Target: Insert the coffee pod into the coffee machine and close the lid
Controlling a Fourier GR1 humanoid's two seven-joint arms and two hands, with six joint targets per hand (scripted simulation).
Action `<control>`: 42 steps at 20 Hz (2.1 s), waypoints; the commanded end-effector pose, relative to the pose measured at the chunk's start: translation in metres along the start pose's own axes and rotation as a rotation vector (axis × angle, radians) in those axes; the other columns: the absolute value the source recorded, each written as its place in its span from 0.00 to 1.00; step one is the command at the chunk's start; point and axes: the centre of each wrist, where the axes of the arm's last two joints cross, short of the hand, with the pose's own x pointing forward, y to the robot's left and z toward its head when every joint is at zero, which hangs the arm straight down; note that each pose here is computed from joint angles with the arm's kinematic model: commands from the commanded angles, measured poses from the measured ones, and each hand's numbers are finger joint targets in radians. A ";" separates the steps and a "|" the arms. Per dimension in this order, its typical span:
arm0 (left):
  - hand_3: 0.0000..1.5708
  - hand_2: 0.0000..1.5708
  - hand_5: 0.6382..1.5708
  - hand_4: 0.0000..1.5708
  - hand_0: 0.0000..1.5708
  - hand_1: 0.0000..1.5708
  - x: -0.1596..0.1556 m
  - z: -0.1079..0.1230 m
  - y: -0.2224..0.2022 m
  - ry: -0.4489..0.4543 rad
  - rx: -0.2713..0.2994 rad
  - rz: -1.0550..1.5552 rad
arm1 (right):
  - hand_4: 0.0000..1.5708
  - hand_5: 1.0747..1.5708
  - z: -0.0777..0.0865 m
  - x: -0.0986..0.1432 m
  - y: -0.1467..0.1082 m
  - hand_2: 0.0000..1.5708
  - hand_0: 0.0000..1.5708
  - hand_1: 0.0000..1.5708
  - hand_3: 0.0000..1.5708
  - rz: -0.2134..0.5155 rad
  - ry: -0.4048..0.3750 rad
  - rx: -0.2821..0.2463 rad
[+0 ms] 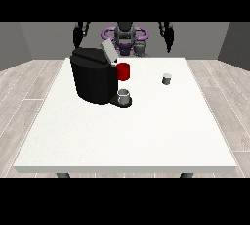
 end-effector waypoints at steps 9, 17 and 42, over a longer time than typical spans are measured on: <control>0.00 0.00 1.00 0.00 0.00 0.00 0.000 0.016 0.079 -0.119 -0.276 -0.304 | 0.00 1.00 0.003 -0.012 0.015 0.00 0.00 0.00 0.00 0.078 0.001 -0.181; 0.00 0.00 1.00 0.00 0.00 0.00 0.018 -0.021 0.107 -0.073 -0.225 -0.495 | 0.00 1.00 -0.013 0.010 0.028 0.00 0.00 0.00 0.00 0.086 -0.034 -0.091; 0.31 0.46 1.00 0.00 0.31 0.31 0.016 -0.107 0.117 0.005 -0.165 -0.847 | 0.00 1.00 -0.060 0.034 0.068 0.00 0.00 0.00 0.00 0.079 -0.090 0.016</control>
